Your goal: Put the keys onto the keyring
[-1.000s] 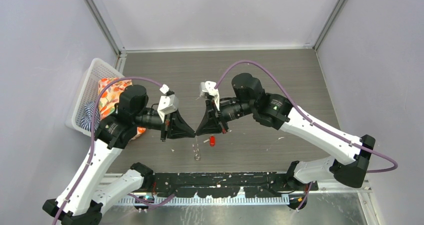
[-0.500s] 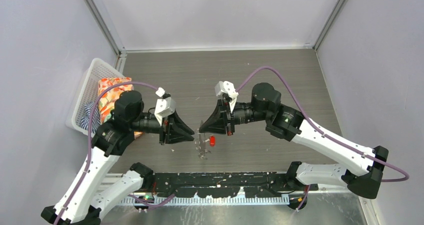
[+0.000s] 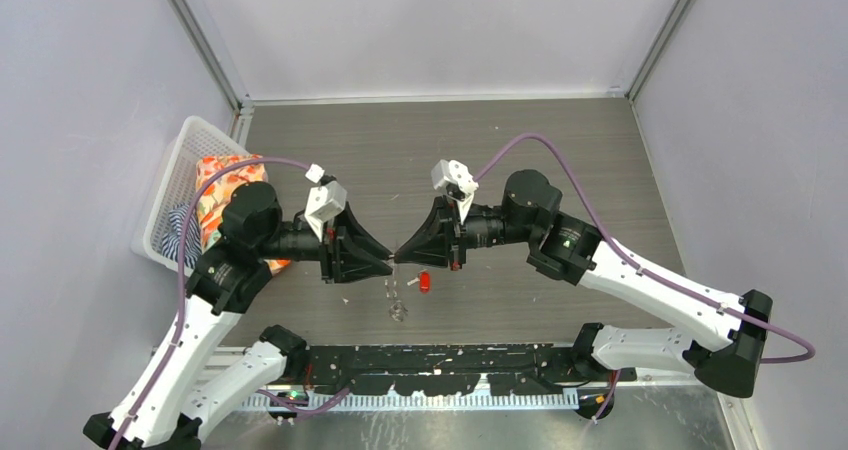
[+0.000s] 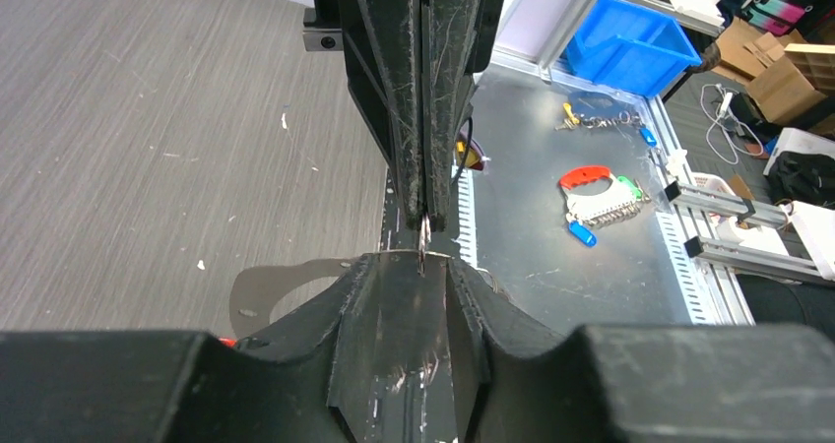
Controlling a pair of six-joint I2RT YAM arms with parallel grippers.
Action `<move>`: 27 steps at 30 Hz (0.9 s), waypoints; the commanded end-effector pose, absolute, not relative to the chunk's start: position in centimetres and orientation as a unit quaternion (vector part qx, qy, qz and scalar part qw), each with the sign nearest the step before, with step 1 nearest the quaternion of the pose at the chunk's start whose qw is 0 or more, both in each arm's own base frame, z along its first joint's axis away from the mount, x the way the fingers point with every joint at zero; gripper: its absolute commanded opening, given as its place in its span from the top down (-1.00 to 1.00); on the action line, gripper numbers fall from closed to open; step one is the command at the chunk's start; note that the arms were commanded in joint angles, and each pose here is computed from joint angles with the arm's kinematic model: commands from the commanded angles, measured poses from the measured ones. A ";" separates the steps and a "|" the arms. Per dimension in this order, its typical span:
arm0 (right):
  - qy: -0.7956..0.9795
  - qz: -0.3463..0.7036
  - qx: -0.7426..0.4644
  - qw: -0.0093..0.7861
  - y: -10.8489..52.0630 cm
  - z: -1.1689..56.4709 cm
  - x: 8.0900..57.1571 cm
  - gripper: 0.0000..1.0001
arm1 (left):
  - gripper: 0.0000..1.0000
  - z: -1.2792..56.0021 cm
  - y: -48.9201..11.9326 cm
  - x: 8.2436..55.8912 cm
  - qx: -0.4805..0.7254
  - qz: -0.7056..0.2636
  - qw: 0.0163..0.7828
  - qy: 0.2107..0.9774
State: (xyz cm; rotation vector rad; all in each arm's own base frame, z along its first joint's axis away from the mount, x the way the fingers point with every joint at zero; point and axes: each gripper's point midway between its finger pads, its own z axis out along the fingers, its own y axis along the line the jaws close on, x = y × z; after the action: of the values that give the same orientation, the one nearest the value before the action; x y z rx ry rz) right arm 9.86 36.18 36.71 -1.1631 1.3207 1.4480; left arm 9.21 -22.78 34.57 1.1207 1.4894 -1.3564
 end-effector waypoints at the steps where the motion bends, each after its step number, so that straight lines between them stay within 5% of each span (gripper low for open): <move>1: 0.487 0.591 -0.453 0.456 35.9 39.6 9.7 0.98 | 0.41 35.2 -22.9 9.0 0.445 -0.547 0.410 0.578; 13: 0.488 0.596 -0.448 0.453 35.8 39.2 9.6 0.98 | 0.97 35.3 -22.9 10.2 0.422 -0.531 0.433 0.594; 19: 0.492 0.596 -0.447 0.451 35.8 38.9 9.6 0.95 | 0.99 35.4 -22.4 10.1 0.434 -0.513 0.459 0.582; 27: 0.502 0.571 -0.419 0.496 34.4 40.0 10.6 0.13 | 0.99 33.6 -20.9 9.9 0.565 -0.393 0.517 0.509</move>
State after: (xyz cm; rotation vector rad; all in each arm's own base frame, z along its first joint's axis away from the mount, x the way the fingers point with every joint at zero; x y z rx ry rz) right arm 10.30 35.93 36.72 -1.0944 1.3144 1.4421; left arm 9.88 -21.92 33.21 1.1735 1.4339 -1.1834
